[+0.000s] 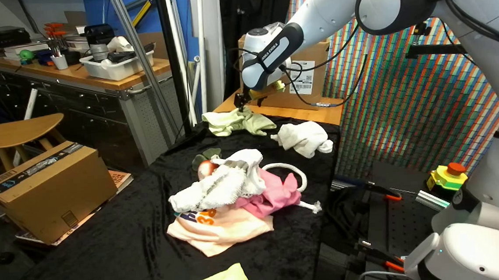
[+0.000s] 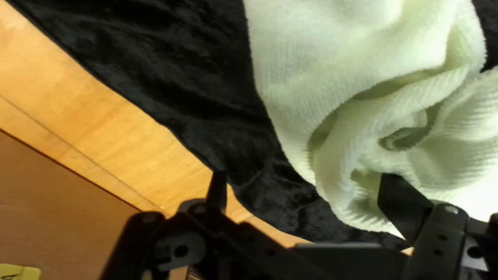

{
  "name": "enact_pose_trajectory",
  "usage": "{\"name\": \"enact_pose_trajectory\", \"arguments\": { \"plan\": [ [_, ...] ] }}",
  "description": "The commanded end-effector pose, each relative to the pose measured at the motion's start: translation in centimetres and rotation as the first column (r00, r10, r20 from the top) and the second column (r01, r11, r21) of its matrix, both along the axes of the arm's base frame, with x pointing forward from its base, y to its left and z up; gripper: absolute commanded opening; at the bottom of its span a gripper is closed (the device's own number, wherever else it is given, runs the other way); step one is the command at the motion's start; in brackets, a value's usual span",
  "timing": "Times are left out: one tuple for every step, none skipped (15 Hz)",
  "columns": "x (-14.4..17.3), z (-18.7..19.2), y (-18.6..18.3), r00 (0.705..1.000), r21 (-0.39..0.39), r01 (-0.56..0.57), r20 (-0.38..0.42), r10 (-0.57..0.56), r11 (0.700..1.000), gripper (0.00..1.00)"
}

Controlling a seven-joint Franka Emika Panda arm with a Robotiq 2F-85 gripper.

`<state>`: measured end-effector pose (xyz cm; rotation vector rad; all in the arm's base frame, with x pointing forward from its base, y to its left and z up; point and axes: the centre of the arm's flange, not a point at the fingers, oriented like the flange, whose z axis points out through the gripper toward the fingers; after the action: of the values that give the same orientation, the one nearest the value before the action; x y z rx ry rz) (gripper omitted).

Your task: Put all the items on the table in one place

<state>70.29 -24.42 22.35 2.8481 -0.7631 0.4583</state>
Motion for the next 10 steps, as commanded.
{"name": "enact_pose_trajectory", "arguments": {
  "plan": [
    [2.2, -0.6, 0.9, 0.994, 0.077, -0.087, 0.073, 0.082, 0.993, 1.0],
    [2.4, -0.6, 1.3, 0.992, 0.096, -0.104, 0.081, 0.096, 0.99, 1.0],
    [2.5, -0.8, 1.6, 0.99, 0.112, -0.118, 0.086, 0.109, 0.987, 1.0],
    [2.6, -0.9, 1.9, 0.989, 0.129, -0.132, 0.087, 0.122, 0.983, 1.0],
    [2.8, -1.2, 2.2, 0.987, 0.139, -0.143, 0.087, 0.132, 0.98, 1.0],
    [2.9, -1.4, 2.3, 0.986, 0.149, -0.153, 0.087, 0.141, 0.977, 1.0],
    [2.9, -1.6, 2.4, 0.985, 0.155, -0.161, 0.086, 0.149, 0.975, 1.0],
    [3.1, -1.9, 2.5, 0.984, 0.157, -0.168, 0.084, 0.157, 0.973, 1.0],
    [3.0, -2.0, 2.5, 0.983, 0.161, -0.175, 0.08, 0.164, 0.971, 1.0],
    [3.1, -2.1, 2.5, 0.983, 0.159, -0.181, 0.074, 0.171, 0.971, 1.0]
  ]
}}
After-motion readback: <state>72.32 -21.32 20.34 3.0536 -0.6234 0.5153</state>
